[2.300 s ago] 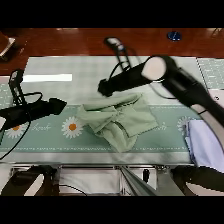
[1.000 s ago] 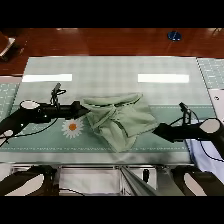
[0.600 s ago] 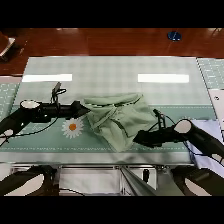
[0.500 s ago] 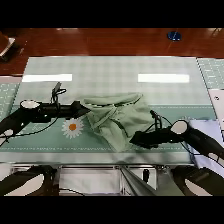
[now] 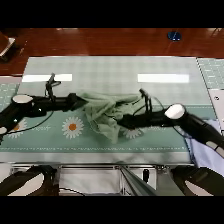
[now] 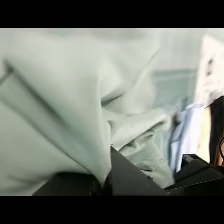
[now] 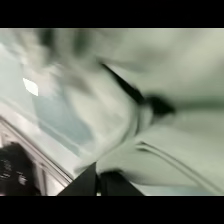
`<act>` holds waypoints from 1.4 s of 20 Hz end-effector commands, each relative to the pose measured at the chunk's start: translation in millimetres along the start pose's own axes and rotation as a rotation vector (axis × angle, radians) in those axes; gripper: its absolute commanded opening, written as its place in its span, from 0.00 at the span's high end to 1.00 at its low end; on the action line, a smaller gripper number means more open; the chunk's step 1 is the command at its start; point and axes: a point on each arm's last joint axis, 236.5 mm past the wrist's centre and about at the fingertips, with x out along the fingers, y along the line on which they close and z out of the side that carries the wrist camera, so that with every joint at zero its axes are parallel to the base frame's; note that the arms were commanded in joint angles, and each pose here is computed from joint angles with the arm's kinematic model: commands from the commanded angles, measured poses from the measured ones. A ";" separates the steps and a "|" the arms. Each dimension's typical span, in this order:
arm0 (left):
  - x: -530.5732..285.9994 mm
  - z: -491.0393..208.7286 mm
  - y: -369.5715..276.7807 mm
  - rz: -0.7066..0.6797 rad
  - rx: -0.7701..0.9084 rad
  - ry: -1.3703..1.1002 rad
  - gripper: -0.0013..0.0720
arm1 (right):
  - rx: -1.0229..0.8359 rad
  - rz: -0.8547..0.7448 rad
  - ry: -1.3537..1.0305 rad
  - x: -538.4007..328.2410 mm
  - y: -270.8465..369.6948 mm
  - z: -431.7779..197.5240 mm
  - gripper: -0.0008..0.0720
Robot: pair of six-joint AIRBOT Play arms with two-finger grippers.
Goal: Fold the shirts.
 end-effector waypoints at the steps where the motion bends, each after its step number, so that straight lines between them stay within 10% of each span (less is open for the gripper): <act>1: -53.8 72.5 -83.8 -0.112 0.167 -0.216 0.96 | -0.243 0.052 -0.227 -83.1 82.2 91.0 0.95; 7: -199.3 133.2 -292.8 -0.218 0.665 -0.609 0.96 | -0.605 -0.069 -0.554 -279.2 203.8 147.9 0.95; 14: -342.4 79.0 -359.5 0.133 0.991 -0.961 0.96 | -0.770 -0.411 -0.757 -400.3 224.1 66.5 0.95; 19: -364.5 16.1 -346.8 0.245 1.020 -0.918 0.96 | -0.738 -0.506 -0.768 -423.2 209.6 18.6 0.95; 28: -221.9 14.0 -174.6 0.297 0.572 -0.391 0.96 | -0.452 -0.541 -0.291 -299.9 67.1 32.8 0.95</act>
